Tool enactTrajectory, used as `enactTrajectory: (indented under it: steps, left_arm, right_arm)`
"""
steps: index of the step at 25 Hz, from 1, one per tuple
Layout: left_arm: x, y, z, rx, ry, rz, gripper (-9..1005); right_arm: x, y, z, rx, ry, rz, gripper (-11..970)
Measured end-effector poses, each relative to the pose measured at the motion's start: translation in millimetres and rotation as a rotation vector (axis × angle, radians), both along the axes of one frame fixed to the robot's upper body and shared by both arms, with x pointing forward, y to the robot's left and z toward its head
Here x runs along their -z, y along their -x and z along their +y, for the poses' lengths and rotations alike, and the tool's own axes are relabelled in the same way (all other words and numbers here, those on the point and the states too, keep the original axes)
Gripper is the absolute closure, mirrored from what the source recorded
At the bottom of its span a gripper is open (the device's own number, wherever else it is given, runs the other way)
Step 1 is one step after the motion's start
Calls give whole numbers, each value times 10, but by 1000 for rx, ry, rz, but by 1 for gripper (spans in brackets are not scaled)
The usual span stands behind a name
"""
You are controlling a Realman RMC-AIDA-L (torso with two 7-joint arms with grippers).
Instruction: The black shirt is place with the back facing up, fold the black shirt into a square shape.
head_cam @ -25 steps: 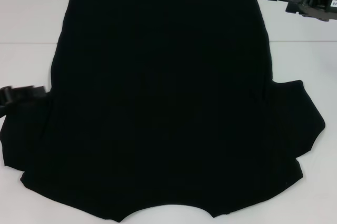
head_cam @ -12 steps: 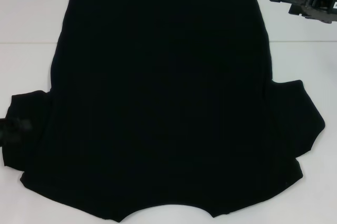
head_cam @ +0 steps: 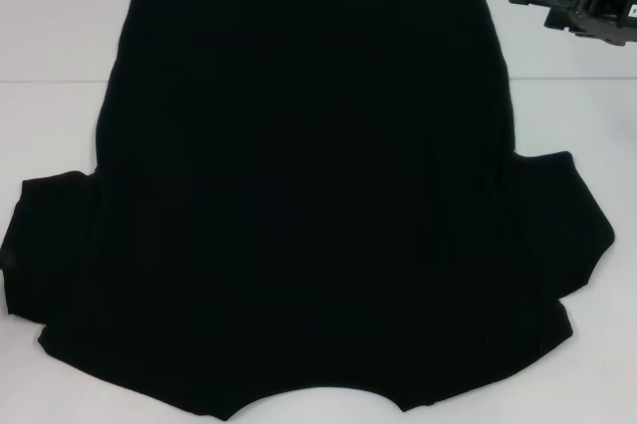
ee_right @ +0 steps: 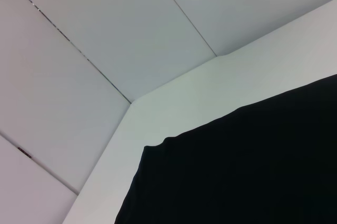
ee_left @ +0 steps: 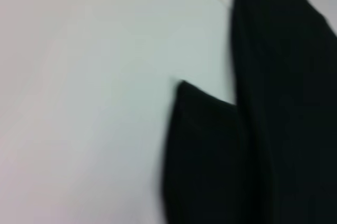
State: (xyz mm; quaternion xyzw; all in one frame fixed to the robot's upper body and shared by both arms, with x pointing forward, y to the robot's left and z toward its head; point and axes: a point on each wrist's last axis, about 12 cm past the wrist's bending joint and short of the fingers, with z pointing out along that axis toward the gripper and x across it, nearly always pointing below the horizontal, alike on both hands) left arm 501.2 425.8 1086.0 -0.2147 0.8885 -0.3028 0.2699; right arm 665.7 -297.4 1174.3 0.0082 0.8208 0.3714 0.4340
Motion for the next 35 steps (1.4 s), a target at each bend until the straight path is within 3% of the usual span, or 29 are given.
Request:
enactTrajectory:
  steps: [35]
  left_arm:
    - [156, -77, -141, 20, 4, 54, 539]
  right_arm:
    - [23, 16, -46, 17, -4, -3, 81]
